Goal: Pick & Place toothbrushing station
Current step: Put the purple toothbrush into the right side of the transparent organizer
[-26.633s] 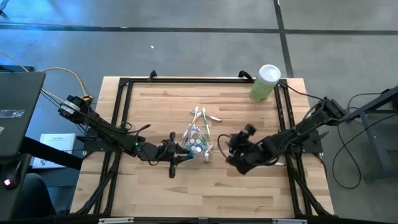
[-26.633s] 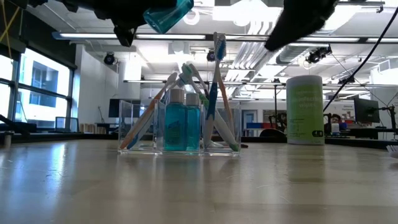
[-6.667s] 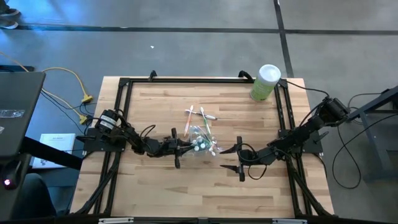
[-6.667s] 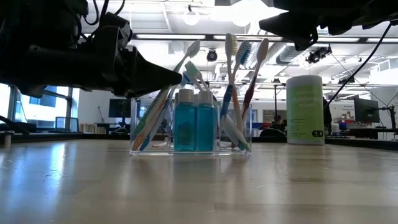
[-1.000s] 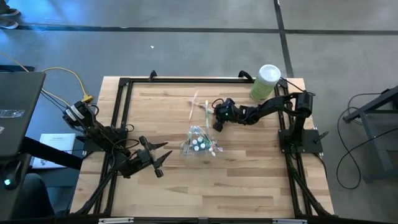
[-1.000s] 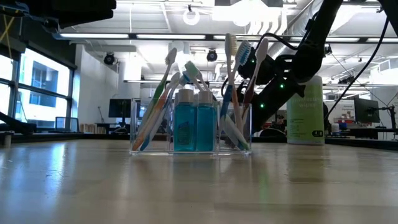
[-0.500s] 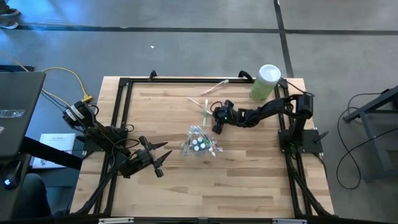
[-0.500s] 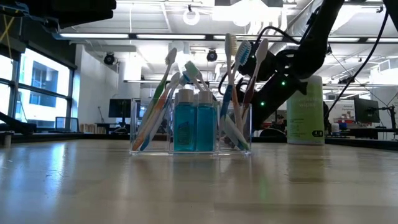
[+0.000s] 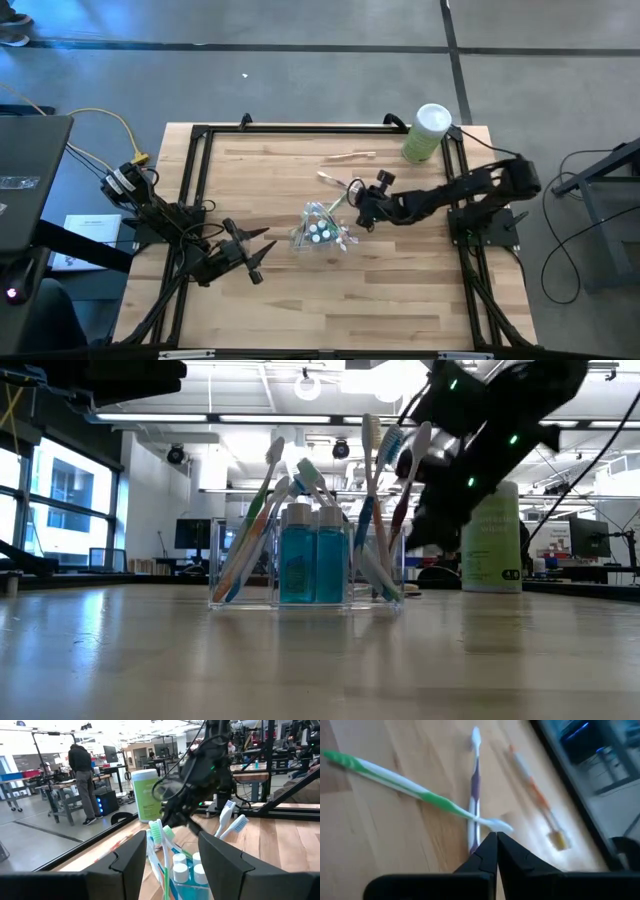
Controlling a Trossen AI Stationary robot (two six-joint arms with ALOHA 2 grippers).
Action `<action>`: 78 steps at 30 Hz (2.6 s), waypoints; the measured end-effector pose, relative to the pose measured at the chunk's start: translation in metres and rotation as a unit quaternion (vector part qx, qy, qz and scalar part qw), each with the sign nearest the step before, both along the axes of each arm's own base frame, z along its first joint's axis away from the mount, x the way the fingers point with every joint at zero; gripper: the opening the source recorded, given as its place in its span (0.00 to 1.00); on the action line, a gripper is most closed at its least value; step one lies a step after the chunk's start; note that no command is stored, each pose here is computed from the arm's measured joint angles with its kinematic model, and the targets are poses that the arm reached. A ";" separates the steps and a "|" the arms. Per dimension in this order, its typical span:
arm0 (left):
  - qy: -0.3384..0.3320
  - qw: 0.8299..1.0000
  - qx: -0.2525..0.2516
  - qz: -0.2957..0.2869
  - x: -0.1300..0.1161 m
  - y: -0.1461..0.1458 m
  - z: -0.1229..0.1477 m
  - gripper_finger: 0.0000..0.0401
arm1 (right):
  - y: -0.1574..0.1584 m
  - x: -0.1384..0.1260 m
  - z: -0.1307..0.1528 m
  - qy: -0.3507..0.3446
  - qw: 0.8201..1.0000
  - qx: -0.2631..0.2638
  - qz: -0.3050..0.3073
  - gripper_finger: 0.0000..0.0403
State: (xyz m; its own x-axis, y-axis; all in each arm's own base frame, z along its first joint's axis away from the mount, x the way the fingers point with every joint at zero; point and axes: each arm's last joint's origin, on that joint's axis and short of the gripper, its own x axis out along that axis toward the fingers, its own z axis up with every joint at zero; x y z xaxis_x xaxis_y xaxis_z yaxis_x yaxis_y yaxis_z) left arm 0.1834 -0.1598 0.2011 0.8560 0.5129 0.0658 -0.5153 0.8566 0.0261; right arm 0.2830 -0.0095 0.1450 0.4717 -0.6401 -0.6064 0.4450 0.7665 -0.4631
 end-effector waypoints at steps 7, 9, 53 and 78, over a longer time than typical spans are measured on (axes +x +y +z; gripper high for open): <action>-0.022 0.999 -0.037 -0.003 0.000 0.000 0.000 0.44 | 0.029 -0.013 0.036 -0.058 0.997 -0.048 0.012 0.01; -0.023 0.999 -0.039 -0.002 0.000 0.000 0.000 0.44 | 0.034 -0.016 0.043 -0.070 0.997 -0.032 0.031 0.01; -0.027 0.999 -0.047 0.000 0.000 0.000 0.000 0.44 | -0.059 0.000 -0.024 -0.002 0.983 0.181 -0.018 0.58; -0.013 0.999 -0.035 0.008 0.000 0.000 -0.003 0.44 | -0.073 -0.003 -0.044 0.045 0.988 0.137 -0.058 0.01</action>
